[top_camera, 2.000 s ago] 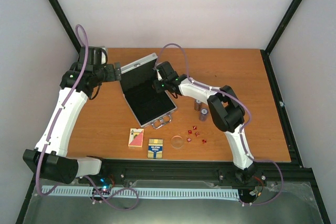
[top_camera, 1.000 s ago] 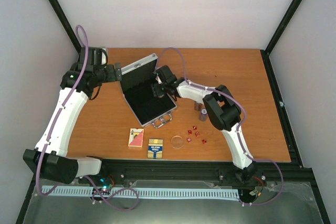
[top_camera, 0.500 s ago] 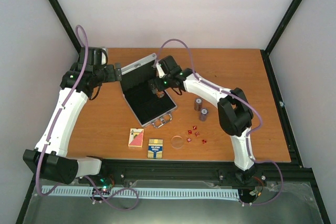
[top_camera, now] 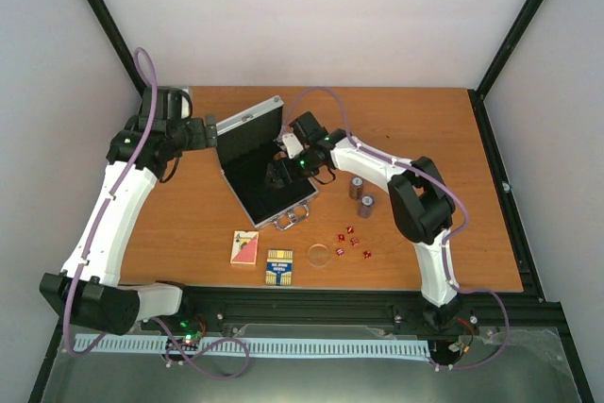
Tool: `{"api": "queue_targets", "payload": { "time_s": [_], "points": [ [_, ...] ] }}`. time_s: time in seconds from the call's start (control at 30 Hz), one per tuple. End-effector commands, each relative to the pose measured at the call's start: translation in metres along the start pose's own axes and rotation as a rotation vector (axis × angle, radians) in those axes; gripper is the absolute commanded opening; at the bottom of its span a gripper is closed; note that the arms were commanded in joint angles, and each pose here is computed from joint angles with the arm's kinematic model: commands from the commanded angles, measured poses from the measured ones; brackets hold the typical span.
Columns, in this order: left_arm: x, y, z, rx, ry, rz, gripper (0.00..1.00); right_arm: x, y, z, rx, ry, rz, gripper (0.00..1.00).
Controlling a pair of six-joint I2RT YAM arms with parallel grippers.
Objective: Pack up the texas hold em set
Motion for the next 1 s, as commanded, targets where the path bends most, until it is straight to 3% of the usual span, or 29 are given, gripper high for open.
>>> {"api": "queue_targets", "payload": {
  "time_s": [0.0,0.43,0.73,0.97],
  "points": [
    [0.004,0.001,-0.011,-0.022,0.009,-0.011,1.00,-0.008,-0.008,0.014,0.039,0.010,0.049,1.00],
    [0.003,0.002,-0.009,-0.019,0.012,-0.001,1.00,-0.033,0.003,0.035,0.006,-0.102,0.100,1.00],
    [0.003,0.001,-0.006,-0.011,0.022,0.009,1.00,-0.042,0.013,0.040,-0.134,-0.074,0.087,1.00],
    [0.005,0.000,-0.006,-0.013,0.035,0.017,1.00,-0.043,0.009,0.045,-0.145,-0.047,0.088,1.00]
  ]
}}
Point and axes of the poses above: each gripper's point midway between its finger pads, its own z axis out along the fingers, its own x axis along the line the jaws close on, y = z × x, the point moved 9 cm from there along -z, back along the fingers, and after that the axes turned 14 degrees about -z, right-handed, at the moved point
